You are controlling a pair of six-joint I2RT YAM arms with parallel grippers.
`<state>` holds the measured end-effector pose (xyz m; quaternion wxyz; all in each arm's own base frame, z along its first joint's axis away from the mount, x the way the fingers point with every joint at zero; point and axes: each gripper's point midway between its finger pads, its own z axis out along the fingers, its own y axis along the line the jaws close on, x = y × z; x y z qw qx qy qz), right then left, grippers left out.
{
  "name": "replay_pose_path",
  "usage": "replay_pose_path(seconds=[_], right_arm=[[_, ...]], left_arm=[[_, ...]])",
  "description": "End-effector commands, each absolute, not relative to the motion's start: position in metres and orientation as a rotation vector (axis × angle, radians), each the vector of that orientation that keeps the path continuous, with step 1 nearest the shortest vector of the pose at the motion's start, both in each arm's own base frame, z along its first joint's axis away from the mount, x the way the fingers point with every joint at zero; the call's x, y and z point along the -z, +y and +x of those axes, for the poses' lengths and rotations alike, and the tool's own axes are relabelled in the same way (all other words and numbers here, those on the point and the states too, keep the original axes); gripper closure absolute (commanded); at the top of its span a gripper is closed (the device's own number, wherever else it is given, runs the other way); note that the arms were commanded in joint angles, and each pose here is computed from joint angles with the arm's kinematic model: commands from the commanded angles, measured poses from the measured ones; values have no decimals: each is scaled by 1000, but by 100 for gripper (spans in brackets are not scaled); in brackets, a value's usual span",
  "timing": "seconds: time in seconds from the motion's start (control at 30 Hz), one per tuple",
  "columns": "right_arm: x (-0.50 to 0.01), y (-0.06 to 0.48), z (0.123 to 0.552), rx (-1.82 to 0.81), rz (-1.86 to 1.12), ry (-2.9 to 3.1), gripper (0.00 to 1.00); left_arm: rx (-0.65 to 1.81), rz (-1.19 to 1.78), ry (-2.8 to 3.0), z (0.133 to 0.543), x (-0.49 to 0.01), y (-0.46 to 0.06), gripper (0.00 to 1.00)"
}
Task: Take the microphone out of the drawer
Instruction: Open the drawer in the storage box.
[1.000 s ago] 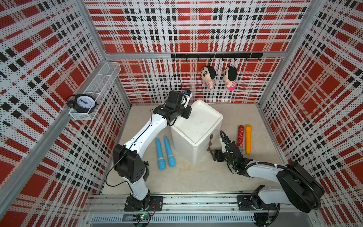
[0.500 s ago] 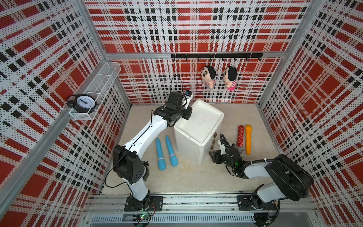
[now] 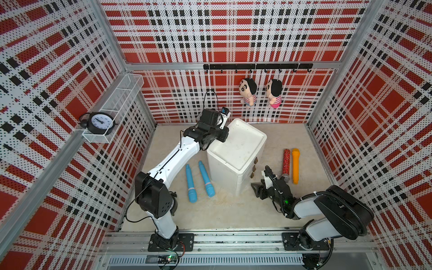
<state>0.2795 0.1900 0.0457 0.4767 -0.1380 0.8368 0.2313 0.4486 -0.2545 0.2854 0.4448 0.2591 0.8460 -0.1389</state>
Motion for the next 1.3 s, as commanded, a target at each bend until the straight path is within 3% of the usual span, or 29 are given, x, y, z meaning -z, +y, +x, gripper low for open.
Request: replay_pose_path(seconds=[0.0,0.1,0.47,0.93,1.07,1.27], right_arm=[[-64,200,292,-583,-373,1934,30],[-66,209,295,-628,-400,1887,39],[-58,209,307,-555,-426,1828,41],[-56,218,325,-488,-487,1813,54],[-58,221,326,-496,-498,1808,64],[-65,223,325,-515,-494,1792,64]], left_arm=[[280,701,2135,458,-264,-254,96],[298,732,2127,457,-263,-259,96],[310,790,2141,447,-249,-265,95],[313,836,2145,442,-241,-274,94],[313,843,2147,441,-239,-275,94],[315,849,2155,440,-235,-277,94]])
